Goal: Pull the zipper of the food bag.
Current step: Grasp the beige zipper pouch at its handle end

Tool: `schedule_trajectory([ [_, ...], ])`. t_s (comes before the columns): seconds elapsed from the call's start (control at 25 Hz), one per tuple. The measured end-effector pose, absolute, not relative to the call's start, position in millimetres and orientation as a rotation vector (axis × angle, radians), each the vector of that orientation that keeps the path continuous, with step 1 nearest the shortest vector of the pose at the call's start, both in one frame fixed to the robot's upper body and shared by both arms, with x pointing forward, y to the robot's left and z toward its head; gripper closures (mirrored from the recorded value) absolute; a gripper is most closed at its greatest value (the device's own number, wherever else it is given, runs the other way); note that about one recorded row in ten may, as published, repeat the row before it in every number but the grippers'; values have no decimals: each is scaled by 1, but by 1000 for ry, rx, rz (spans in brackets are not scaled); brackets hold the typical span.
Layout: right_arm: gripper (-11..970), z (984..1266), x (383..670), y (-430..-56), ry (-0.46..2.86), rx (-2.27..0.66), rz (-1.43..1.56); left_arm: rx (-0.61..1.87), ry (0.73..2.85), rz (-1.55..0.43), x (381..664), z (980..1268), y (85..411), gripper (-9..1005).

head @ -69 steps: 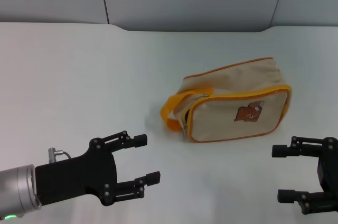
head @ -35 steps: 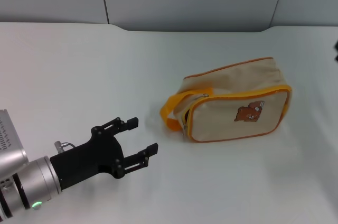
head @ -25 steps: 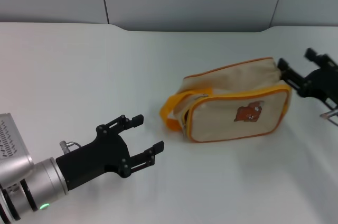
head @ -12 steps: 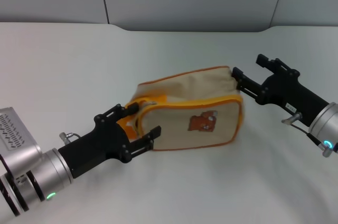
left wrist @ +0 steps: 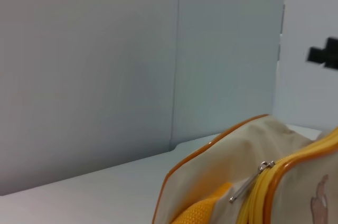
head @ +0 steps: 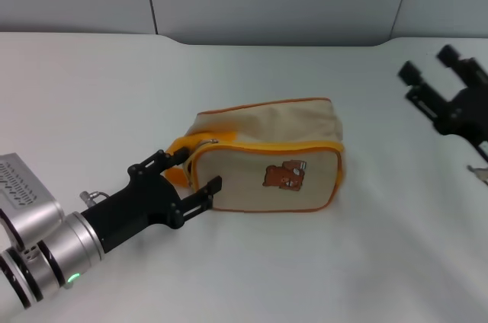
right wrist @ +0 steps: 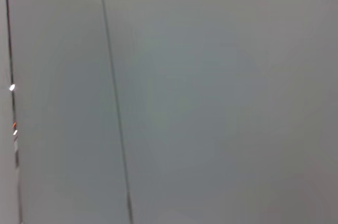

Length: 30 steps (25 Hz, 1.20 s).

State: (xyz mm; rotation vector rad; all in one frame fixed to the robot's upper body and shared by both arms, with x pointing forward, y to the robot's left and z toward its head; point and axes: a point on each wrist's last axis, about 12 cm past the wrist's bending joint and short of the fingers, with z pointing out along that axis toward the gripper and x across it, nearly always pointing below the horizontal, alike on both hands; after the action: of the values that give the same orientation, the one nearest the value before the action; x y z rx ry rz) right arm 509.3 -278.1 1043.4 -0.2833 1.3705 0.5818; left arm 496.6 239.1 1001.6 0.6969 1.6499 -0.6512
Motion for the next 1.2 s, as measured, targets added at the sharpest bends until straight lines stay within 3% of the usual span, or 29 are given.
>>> schedule_trajectory([
  [0.32,182,1046,496,-293,1317,-215,544,708,1668,-639,504,1002,234,270],
  [0.52,181,1045,495,-295,1316,-211,534,701,1662,-634,507,1003,233,490],
  [0.76,180,1045,494,-296,1312,-204,535,718,1641,-615,505,1003,230,611],
  [1.2,182,1047,489,-300,1283,-182,518,704,1581,-594,503,1006,227,699],
])
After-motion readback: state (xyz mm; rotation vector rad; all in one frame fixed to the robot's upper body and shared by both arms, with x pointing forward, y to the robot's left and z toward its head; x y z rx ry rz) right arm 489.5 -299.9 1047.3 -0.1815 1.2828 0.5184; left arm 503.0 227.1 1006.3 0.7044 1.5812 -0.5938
